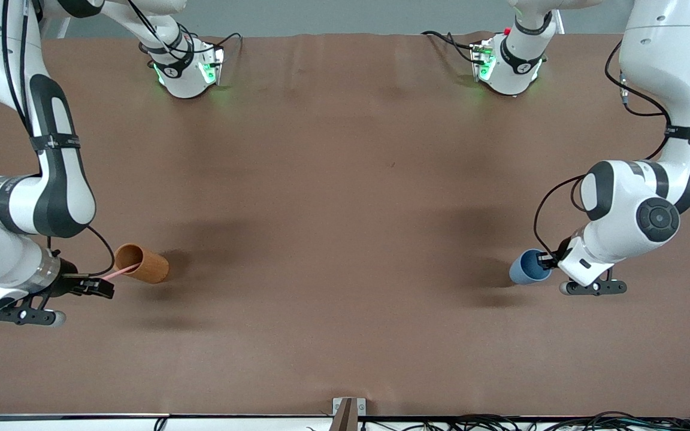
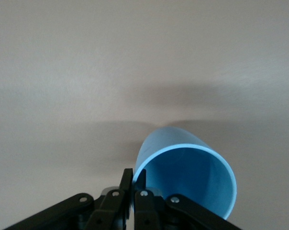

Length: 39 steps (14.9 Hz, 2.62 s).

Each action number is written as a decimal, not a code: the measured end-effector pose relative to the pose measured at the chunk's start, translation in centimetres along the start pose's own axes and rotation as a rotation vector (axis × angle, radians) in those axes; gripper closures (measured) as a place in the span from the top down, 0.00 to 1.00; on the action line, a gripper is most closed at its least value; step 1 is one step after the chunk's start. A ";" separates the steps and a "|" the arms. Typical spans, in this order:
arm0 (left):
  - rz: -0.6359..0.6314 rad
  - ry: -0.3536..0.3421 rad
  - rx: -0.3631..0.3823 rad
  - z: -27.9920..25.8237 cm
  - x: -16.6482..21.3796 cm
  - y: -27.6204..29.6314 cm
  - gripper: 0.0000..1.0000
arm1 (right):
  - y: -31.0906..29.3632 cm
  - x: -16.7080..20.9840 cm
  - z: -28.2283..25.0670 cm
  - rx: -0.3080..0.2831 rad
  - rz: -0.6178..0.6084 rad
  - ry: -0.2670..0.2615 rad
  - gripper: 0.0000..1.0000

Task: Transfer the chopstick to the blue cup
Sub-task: 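Close the left gripper on the blue cup rim, then carry the blue cup to the table middle with the left gripper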

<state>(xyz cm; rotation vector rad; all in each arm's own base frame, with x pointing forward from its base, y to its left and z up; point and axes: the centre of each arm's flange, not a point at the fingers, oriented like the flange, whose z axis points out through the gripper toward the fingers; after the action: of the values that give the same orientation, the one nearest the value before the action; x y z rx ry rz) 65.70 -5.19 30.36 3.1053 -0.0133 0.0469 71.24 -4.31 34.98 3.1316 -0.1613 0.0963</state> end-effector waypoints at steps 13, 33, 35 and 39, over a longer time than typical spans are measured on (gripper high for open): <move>-0.074 -0.030 -0.041 -3.3 -12.2 36.7 0.05 | -0.8 -0.9 -3.1 0.004 -0.004 -0.032 0.56; -0.135 -0.037 0.008 3.5 -16.4 47.1 0.74 | -0.3 -0.6 -1.9 0.003 0.008 -0.004 0.26; -0.161 -0.018 0.028 0.3 -14.8 45.7 0.92 | -0.3 -0.6 -1.9 0.003 0.007 -0.006 0.21; -0.264 0.056 0.064 -13.2 -9.5 36.8 1.00 | -0.4 -0.7 -2.0 0.003 0.007 -0.013 0.09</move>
<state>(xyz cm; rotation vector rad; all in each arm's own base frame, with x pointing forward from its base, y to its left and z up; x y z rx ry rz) 55.47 -41.43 44.61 3.1366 0.4066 0.1288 70.46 -3.77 36.93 3.1357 -0.1730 0.0768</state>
